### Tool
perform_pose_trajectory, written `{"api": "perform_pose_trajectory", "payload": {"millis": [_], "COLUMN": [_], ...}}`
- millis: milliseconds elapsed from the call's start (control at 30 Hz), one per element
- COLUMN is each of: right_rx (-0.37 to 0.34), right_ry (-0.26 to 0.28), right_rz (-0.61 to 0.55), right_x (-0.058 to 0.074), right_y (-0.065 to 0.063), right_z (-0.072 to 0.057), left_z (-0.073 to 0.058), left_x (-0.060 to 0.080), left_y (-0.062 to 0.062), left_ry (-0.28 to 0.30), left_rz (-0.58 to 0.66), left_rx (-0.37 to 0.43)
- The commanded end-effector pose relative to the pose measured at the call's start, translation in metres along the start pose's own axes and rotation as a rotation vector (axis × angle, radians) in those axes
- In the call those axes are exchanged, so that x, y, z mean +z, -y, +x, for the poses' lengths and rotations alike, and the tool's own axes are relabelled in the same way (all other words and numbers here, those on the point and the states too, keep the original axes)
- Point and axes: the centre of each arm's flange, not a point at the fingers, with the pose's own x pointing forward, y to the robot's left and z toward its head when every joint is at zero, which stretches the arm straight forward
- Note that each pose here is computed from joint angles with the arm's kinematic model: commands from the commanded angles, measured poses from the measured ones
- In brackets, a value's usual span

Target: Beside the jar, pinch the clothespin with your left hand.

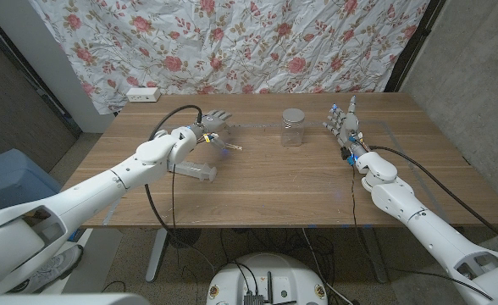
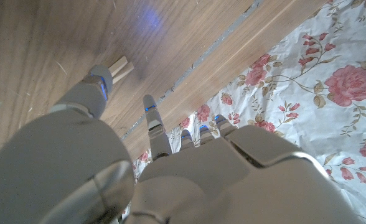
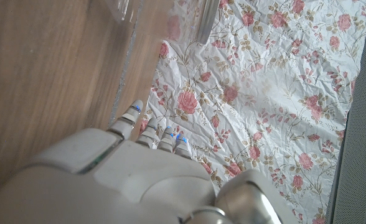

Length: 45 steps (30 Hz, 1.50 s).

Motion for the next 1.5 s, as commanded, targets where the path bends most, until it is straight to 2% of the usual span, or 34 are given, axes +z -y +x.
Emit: {"api": "perform_pose_trajectory", "payload": {"millis": [33,533,1167,1500], "right_rx": [0.000,0.000,0.000,0.000], "right_ry": [0.000,0.000,0.000,0.000], "right_rz": [0.000,0.000,0.000,0.000], "right_x": [0.000,0.000,0.000,0.000], "right_y": [0.000,0.000,0.000,0.000], "right_z": [0.000,0.000,0.000,0.000], "left_z": [0.002,0.007,0.012,0.013], "left_x": [0.005,0.003,0.005,0.005], "left_y": [0.007,0.017,0.022,0.022], "left_ry": [0.005,0.005,0.008,-0.002], "left_rz": [0.008,0.017,0.027,0.038], "left_rx": [0.024,0.023,0.024,0.059]}}
